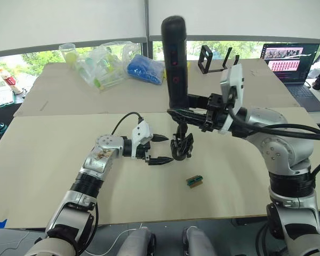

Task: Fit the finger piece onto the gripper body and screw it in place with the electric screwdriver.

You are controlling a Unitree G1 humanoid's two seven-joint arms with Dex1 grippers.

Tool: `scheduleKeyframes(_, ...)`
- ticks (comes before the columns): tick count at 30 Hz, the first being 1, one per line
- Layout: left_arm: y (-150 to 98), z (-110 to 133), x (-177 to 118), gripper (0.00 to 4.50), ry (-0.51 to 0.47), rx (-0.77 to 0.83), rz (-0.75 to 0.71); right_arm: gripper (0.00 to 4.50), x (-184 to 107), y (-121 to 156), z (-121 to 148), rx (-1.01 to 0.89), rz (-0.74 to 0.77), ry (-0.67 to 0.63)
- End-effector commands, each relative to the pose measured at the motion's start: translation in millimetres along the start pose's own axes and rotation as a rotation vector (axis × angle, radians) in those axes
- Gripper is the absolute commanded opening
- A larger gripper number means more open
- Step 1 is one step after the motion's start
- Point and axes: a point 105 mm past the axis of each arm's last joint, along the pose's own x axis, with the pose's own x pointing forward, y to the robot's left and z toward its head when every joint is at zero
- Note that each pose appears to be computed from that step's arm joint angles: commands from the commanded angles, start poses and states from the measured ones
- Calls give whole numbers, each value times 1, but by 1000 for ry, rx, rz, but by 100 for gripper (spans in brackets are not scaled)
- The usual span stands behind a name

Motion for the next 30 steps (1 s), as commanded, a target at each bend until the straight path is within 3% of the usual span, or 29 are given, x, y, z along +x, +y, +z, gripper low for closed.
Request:
scheduleKeyframes(1, -1, 9, -1, 450, -23, 48, -4, 191, -10, -6, 24, 4, -48, -106)
scheduleKeyframes(8, 0, 9, -2, 450, -18, 50, -6, 191, -19, -18, 26, 121, -135, -173)
scheduleKeyframes(30, -1, 8, 1, 450, -20, 57, -11, 191, -6, 5, 12, 50, -35, -101)
